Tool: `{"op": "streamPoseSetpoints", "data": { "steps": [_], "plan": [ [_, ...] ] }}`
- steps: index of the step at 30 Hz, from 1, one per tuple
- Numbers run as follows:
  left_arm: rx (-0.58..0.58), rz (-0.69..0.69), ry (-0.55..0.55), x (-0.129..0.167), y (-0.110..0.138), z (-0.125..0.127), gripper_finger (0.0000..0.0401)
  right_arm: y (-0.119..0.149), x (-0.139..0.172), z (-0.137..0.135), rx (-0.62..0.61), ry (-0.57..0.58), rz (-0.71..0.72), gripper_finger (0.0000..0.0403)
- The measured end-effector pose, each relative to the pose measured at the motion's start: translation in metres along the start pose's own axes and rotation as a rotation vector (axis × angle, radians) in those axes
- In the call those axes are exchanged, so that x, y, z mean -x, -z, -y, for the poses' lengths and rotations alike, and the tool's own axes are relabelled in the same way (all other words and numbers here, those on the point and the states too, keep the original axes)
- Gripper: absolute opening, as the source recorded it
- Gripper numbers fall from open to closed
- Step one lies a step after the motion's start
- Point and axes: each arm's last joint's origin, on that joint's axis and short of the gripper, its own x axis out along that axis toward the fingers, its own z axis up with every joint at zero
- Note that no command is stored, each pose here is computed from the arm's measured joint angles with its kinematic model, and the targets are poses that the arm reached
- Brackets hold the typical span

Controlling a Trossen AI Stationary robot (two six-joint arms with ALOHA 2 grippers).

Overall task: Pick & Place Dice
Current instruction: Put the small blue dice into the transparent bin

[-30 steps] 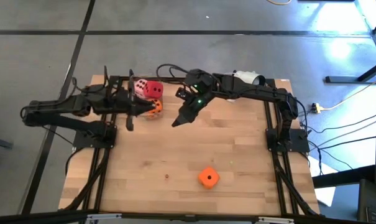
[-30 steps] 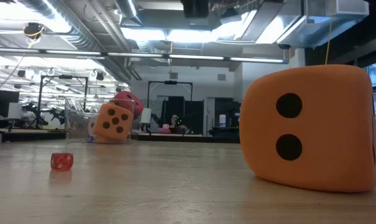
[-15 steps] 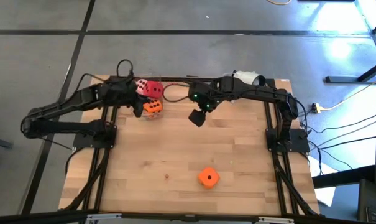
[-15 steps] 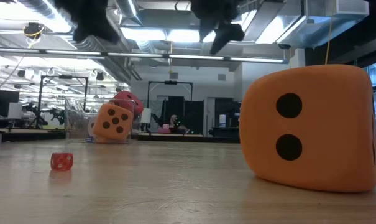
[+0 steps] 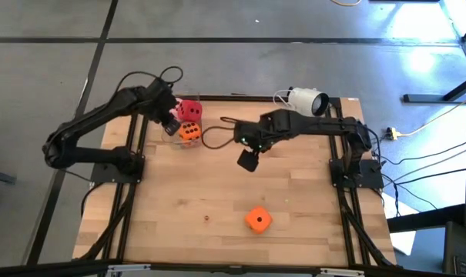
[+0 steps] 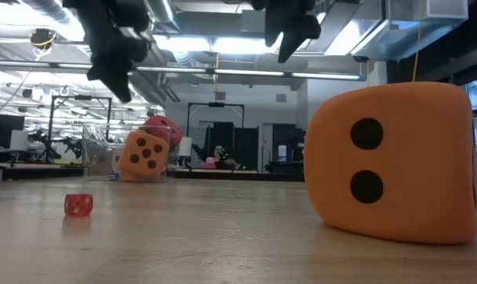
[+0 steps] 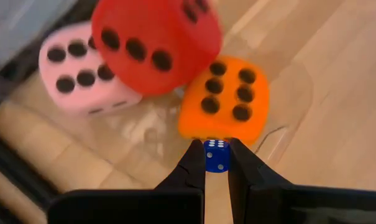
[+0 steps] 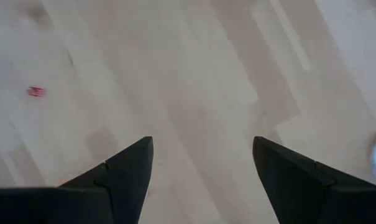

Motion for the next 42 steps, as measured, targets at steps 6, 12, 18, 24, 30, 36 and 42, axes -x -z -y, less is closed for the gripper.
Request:
{"op": "streamPoseSetpoints", "data": {
  "steps": [6, 12, 18, 24, 30, 36, 42],
  "plan": [
    [-0.039, -0.131, 0.012, -0.018, -0.005, -0.008, 0.001, 0.01, 0.002, -0.013, 0.037, 0.113, 0.043, 0.0275],
    [-0.113, -0.205, -0.018, -0.037, -0.01, -0.01, 0.001, 0.012, 0.003, -0.017, 0.024, 0.118, 0.051, 0.0275],
    [-0.168, -0.257, -0.052, -0.049, -0.012, -0.013, 0.001, 0.011, 0.003, -0.016, 0.007, 0.139, 0.068, 0.0275],
    [-0.181, -0.291, -0.042, -0.057, -0.014, -0.013, 0.001, 0.009, 0.003, -0.017, 0.0, 0.156, 0.098, 0.0275],
    [-0.192, -0.326, -0.036, -0.063, -0.014, -0.014, 0.001, 0.008, 0.003, -0.017, -0.003, 0.149, 0.109, 0.0275],
    [-0.2, -0.334, -0.031, -0.063, -0.013, -0.014, 0.001, 0.006, 0.003, -0.018, -0.007, 0.136, 0.129, 0.0275],
    [-0.199, -0.34, -0.03, -0.063, -0.012, -0.014, 0.0013, 0.004, 0.004, -0.02, -0.01, 0.122, 0.152, 0.0275]
  ]
}}
